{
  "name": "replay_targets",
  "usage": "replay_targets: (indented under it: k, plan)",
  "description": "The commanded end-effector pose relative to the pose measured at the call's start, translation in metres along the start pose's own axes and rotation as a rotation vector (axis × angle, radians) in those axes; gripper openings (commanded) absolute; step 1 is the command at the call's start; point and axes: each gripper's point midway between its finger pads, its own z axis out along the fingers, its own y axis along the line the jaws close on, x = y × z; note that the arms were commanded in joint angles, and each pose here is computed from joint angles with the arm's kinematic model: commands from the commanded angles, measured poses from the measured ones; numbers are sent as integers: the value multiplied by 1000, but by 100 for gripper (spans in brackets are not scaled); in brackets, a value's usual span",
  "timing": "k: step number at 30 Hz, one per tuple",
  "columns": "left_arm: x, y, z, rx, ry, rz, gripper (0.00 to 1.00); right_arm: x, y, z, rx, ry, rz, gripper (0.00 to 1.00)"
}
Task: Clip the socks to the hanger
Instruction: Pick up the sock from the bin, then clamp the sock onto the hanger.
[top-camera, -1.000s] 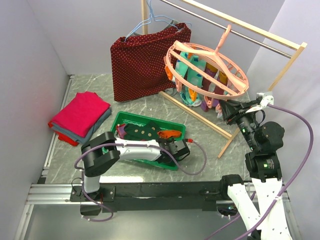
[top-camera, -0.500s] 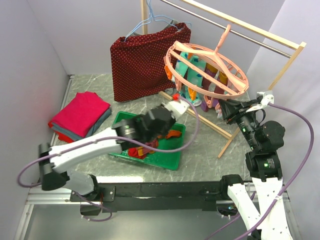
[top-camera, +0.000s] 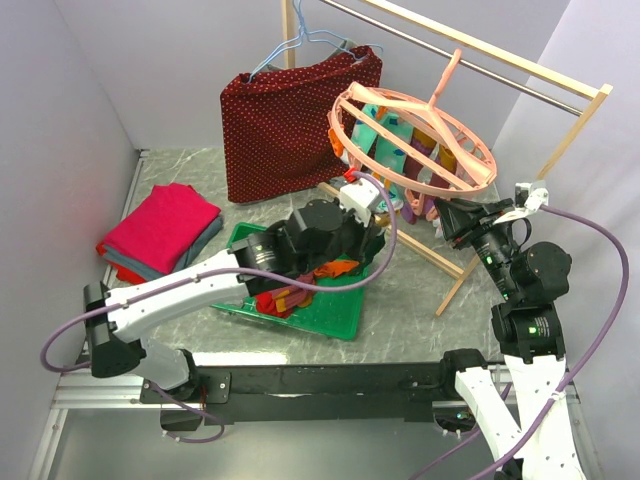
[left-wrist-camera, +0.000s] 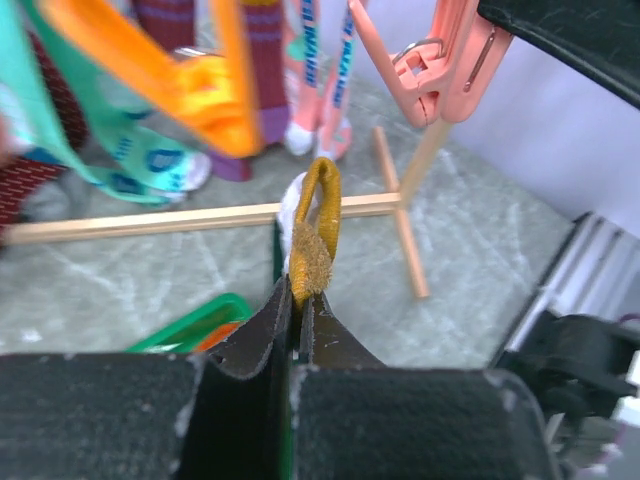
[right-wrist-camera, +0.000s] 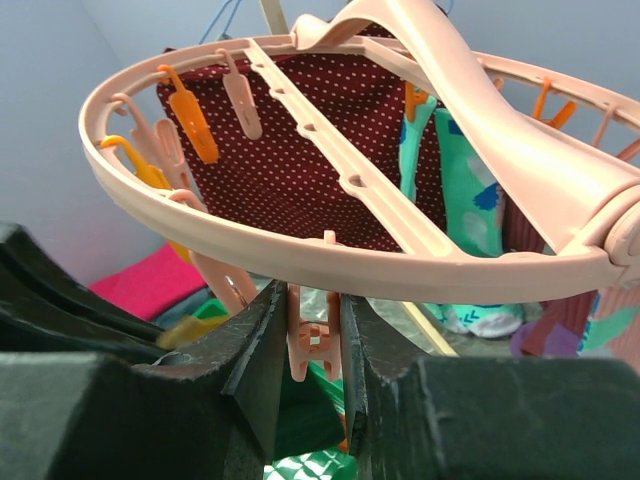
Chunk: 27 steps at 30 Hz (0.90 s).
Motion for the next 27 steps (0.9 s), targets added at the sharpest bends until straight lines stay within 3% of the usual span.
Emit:
replay_targets:
  k: [1,27]
  plan:
    - [-25,-21,7,84,-106,-157,1,-18,15,1,-60,-49,18,0]
    - [-23,-47,35,135,-117,-254,1,-1,14,12,-88,-33,107,0]
